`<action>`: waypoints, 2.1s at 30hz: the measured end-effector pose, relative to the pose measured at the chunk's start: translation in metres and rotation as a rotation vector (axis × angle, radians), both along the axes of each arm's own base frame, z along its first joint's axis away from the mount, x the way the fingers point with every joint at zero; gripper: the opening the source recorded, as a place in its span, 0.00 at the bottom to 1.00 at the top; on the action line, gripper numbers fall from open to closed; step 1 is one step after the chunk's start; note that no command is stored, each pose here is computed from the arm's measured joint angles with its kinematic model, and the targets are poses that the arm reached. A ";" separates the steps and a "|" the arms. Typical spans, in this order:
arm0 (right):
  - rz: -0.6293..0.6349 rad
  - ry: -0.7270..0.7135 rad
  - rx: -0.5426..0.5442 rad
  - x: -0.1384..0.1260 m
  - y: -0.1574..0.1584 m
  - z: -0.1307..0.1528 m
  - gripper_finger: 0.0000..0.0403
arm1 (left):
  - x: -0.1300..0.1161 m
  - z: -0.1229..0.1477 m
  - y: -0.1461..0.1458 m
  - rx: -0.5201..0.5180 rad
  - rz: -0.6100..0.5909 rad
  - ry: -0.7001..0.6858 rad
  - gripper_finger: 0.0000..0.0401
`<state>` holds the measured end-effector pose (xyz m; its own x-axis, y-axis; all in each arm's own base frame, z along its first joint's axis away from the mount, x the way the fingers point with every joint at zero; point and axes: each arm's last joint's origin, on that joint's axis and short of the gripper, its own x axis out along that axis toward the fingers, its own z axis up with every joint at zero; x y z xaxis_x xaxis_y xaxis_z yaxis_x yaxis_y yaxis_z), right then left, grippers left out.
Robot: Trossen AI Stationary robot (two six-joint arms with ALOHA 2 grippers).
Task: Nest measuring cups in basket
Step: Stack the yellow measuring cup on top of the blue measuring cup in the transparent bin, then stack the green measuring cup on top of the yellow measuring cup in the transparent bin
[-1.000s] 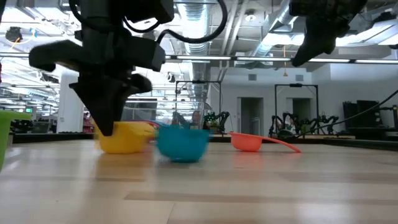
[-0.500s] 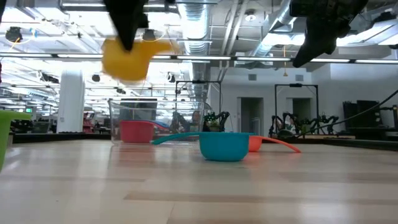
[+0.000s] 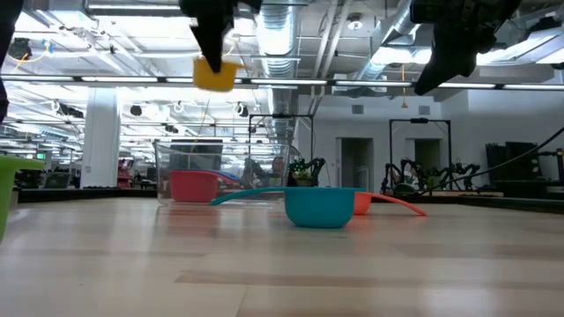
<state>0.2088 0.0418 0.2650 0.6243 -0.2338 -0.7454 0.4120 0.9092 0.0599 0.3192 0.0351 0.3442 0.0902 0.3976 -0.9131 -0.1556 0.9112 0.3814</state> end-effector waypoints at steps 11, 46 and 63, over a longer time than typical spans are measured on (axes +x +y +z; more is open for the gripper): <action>0.000 -0.003 0.001 0.000 0.000 0.000 0.07 | -0.012 -0.061 0.068 -0.260 -0.064 0.089 0.00; -0.001 -0.003 0.001 0.000 0.000 0.000 0.07 | -0.022 -0.108 0.080 -0.267 -0.144 0.165 0.15; -0.002 -0.004 0.001 0.000 0.000 0.000 0.07 | -0.014 -0.061 0.043 -0.664 0.266 0.034 0.19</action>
